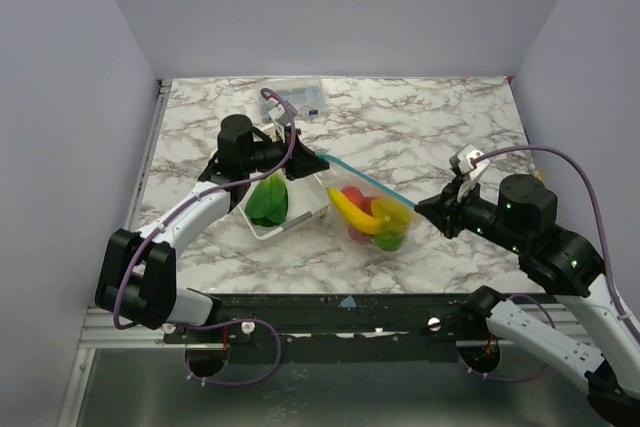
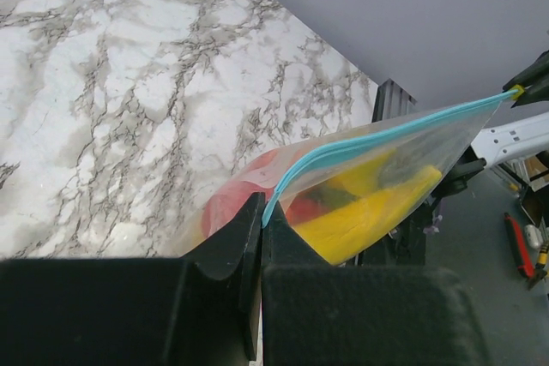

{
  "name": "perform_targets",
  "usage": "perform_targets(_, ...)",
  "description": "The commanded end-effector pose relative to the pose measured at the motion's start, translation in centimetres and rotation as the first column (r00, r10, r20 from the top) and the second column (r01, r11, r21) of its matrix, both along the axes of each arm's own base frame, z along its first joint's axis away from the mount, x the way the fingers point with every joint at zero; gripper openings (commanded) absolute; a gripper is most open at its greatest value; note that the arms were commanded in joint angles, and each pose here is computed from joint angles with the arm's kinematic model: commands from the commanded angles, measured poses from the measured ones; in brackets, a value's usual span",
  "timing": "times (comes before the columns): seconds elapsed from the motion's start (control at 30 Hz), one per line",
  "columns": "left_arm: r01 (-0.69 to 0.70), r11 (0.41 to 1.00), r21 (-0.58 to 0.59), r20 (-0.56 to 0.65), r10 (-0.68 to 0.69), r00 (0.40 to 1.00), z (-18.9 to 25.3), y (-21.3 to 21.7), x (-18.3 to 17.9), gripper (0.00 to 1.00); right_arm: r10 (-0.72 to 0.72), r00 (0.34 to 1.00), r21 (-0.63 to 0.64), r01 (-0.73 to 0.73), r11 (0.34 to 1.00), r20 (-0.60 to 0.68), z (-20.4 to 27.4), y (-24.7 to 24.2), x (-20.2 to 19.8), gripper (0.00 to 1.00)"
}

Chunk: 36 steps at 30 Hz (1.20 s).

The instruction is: Place the food in the zip-top bag and seal the zipper

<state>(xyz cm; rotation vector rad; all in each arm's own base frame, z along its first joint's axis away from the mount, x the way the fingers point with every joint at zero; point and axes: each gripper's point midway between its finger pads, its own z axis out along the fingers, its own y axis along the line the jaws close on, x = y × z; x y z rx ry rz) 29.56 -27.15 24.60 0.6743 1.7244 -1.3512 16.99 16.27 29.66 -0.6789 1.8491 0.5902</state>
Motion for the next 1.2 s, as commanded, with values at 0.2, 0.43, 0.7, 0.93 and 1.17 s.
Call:
perform_targets(0.2,-0.102,0.995,-0.002,-0.043,0.102,0.994,-0.6,0.7,1.8,0.00,-0.112,0.994,0.037,0.112,0.993,-0.015,0.3,-1.6,0.1,0.43)
perform_targets(0.43,-0.138,0.986,0.099,-0.214,0.156,0.964,-2.2,-3.9,2.3,0.00,-0.414,0.906,0.131,0.422,0.897,-0.087,3.1,-3.7,3.6,0.75)
perform_targets(0.7,-0.228,0.953,0.199,-0.337,0.285,0.897,-2.7,-9.9,7.0,0.00,-0.526,0.837,0.252,0.548,0.798,-0.152,5.5,-5.0,4.1,0.83)
perform_targets(0.93,-0.220,0.953,0.208,-0.380,0.286,0.880,-2.5,-15.4,10.1,0.14,-0.516,0.841,0.307,0.539,0.784,-0.160,5.9,-5.0,3.8,0.83)
perform_targets(1.17,-0.217,0.924,0.315,-0.231,0.296,0.927,0.5,-15.2,11.1,0.58,-0.575,0.803,0.283,0.595,0.753,-0.158,5.4,-6.2,4.0,0.83)
